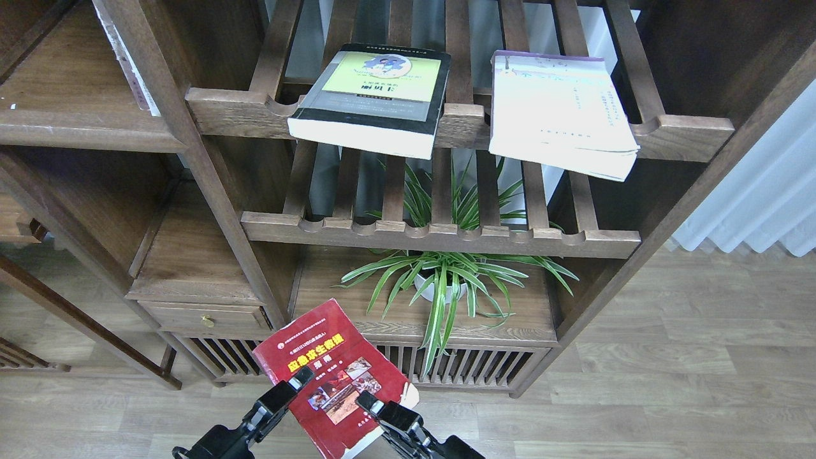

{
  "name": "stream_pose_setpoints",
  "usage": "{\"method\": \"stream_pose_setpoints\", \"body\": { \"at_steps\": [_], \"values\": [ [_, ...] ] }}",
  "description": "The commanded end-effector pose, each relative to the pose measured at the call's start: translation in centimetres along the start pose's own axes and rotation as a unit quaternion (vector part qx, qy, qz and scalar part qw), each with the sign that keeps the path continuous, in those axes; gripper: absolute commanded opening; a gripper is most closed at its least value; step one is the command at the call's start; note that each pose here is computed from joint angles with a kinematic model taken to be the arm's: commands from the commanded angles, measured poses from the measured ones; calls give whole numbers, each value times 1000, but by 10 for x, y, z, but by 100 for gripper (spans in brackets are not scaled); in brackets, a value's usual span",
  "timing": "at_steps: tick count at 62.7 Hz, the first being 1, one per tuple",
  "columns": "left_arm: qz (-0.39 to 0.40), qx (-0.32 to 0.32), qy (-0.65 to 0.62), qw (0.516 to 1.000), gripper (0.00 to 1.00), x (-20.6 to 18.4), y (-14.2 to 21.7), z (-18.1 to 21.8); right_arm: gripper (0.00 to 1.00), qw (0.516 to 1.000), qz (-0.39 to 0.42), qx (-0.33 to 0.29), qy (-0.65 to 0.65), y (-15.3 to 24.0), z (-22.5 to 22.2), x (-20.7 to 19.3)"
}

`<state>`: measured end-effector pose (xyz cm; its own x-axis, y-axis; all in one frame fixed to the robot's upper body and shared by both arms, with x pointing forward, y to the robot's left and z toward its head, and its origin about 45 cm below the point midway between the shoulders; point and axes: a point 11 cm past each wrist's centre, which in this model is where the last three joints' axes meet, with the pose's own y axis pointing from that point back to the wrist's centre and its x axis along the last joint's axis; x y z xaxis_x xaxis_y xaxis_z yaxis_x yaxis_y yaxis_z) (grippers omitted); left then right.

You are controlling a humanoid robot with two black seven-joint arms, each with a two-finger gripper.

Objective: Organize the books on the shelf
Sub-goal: 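Grasp the red book with the left gripper beside the right gripper, then carry the red book with the left gripper toward the side shelf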

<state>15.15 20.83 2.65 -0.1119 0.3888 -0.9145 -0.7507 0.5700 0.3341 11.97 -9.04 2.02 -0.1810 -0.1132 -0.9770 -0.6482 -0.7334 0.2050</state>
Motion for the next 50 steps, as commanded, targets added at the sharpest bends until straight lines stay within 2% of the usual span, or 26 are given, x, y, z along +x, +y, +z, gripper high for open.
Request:
{"method": "stream_pose_setpoints", "body": {
  "at_steps": [1,3,4,6,8,11,12,13,14,15,20,23,25,26,27,30,50],
  "values": [
    [-1,-26,-4,1000,8,-1,-1,17,84,1000,-2,3,3,-1,-3,-1],
    [0,-24,-4,1000,8,0,-1,16,80,1000,-2,4,3,-1,-3,-1],
    [0,-23,-4,1000,8,0,-1,16,73,1000,-1,5,3,-1,-3,-1],
    [0,-23,-4,1000,8,0,-1,16,67,1000,-1,6,1,0,-3,-1],
    [0,-24,-4,1000,8,0,-1,16,51,1000,3,6,-1,1,-2,2],
    [0,-24,-4,1000,8,0,-1,16,36,1000,7,7,-3,2,-3,4],
    [-1,-23,-4,1000,8,-1,-1,16,24,1000,11,8,-4,4,-3,7],
    [-1,-23,-4,1000,8,-1,-1,16,18,1000,13,9,-5,4,-3,8],
    [0,-23,-4,1000,8,0,-1,15,7,1000,20,9,-7,6,-3,12],
    [0,-23,-4,1000,8,0,-1,15,4,1000,26,11,-7,7,-4,16],
    [-1,-23,-4,1000,8,0,-1,15,4,999,42,3,-6,11,-2,25],
    [-1,-23,-4,1000,8,0,-1,15,7,999,45,0,-4,12,-2,27],
    [0,-23,-4,1000,8,0,-1,15,15,999,45,-2,-3,12,-1,27],
    [-1,-22,-4,1000,8,0,-1,15,56,999,47,-6,1,11,-2,28],
    [0,-22,-4,1000,8,0,-1,15,77,999,44,-8,8,9,-4,26],
    [1,-23,-5,1000,8,0,0,16,99,999,40,-11,14,6,-6,24],
    [0,-27,-7,1000,8,0,0,20,100,999,38,-4,14,5,-8,22]
  ]
}}
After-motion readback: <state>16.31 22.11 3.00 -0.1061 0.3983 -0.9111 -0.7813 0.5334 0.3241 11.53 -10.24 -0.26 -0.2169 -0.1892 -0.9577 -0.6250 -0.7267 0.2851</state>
